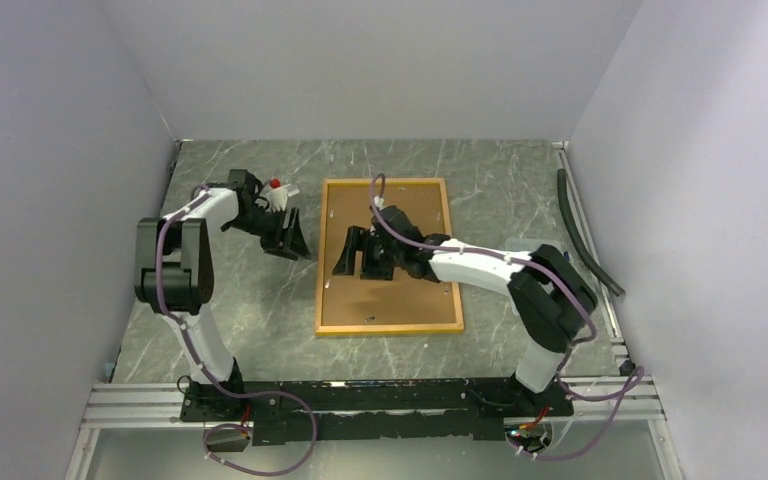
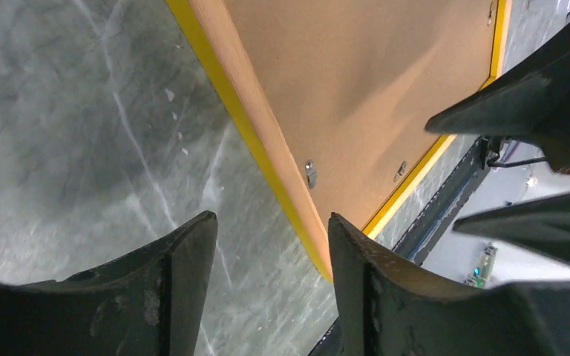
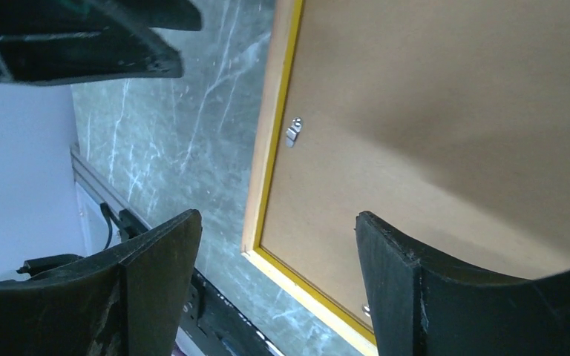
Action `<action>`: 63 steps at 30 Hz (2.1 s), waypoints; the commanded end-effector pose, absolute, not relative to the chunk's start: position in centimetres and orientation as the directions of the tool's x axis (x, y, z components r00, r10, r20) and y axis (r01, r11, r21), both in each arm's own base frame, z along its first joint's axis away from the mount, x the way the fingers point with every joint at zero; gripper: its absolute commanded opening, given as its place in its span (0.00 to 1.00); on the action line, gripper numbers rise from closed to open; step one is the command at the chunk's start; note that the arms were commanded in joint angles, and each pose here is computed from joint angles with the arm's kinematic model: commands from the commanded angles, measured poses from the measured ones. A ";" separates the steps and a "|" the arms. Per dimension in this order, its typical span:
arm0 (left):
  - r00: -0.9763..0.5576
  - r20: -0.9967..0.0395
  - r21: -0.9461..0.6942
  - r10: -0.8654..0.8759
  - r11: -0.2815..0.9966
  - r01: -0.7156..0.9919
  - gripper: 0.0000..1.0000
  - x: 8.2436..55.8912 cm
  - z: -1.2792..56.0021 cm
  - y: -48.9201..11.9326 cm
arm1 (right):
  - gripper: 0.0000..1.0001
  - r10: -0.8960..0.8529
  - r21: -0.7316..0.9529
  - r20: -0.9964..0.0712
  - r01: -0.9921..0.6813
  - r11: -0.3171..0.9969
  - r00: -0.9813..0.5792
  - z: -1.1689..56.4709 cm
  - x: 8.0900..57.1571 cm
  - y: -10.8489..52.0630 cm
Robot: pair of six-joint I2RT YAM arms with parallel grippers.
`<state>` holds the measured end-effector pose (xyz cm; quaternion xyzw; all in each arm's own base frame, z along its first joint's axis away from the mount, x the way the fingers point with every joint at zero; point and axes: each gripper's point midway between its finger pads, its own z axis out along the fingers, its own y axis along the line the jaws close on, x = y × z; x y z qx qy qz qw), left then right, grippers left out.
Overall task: Put the photo into the frame
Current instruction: Install the photo frame at the center of the board.
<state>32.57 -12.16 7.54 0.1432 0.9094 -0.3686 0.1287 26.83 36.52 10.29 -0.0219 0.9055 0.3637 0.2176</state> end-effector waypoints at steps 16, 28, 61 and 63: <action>-0.968 -0.218 -0.762 0.120 0.599 0.246 0.42 33.5 3.6 -15.2 | 0.73 0.094 0.743 -0.343 -0.209 0.636 -0.934 7.6 27.7 43.8; -0.970 -0.201 -0.773 0.137 0.586 0.243 0.33 32.9 2.7 -15.6 | 0.69 0.066 0.759 -0.308 -0.204 0.619 -0.949 6.6 27.3 44.5; -0.964 -0.212 -0.755 0.160 0.599 0.266 0.25 32.8 2.6 -15.3 | 0.58 0.030 0.780 -0.290 -0.218 0.586 -0.957 6.4 27.2 46.7; -0.963 -0.215 -0.752 0.163 0.601 0.270 0.24 32.7 2.6 -15.3 | 0.58 0.030 0.780 -0.294 -0.222 0.585 -0.955 6.5 27.3 46.8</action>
